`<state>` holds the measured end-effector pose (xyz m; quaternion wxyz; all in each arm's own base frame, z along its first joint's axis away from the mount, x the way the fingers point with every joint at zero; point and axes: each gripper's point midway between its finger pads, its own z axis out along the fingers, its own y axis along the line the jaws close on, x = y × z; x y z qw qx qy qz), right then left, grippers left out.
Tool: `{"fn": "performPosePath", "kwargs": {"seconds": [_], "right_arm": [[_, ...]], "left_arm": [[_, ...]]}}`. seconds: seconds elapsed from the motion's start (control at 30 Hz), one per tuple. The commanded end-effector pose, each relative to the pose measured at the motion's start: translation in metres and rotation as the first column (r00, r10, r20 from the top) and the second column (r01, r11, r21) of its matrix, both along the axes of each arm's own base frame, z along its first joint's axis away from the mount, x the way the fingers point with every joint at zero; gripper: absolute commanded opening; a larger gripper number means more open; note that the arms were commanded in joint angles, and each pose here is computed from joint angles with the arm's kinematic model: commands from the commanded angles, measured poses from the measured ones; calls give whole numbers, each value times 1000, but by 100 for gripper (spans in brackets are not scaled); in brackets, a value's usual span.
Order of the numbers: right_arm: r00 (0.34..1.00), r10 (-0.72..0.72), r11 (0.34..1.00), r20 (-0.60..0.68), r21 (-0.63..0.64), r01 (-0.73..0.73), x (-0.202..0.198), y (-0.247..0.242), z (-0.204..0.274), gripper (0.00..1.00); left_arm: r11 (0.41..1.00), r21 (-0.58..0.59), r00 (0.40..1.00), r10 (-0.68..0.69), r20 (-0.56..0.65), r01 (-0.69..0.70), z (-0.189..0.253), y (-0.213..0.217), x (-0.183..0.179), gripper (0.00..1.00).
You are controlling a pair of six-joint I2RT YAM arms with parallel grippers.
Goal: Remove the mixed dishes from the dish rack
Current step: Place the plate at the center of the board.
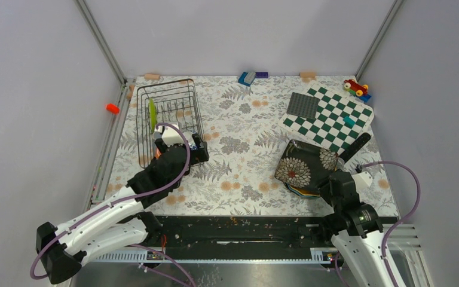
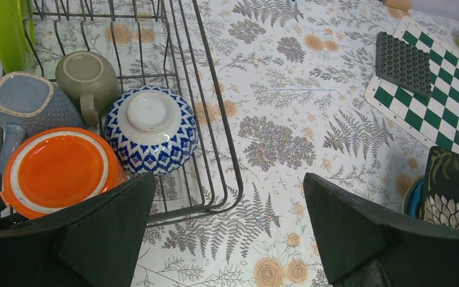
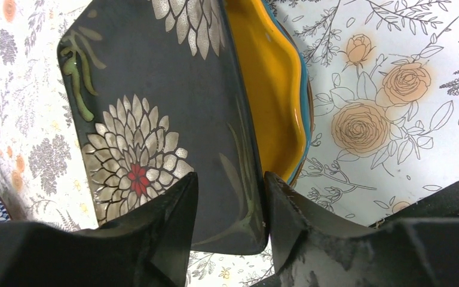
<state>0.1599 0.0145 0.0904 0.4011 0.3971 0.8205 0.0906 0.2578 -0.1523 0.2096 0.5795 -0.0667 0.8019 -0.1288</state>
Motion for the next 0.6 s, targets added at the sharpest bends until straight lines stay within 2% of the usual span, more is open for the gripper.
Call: {"fn": "performPosePath", "kwargs": {"seconds": [0.0,0.37,0.57], "right_arm": [[998,-45,999,46,-12,46,8,-7,5,55],[995,-95,993,28,-70,97,-6,-23,7,78],[994,-102,991,42,-87,105,-9,-28,12,94]], "left_arm": [[998,-57,998,30,55,-27,26,-2,6,99],[996,-53,994,81,78,-77,32,7,9,99],[996,-45,993,84,80,-81,34,6,12,99]]}}
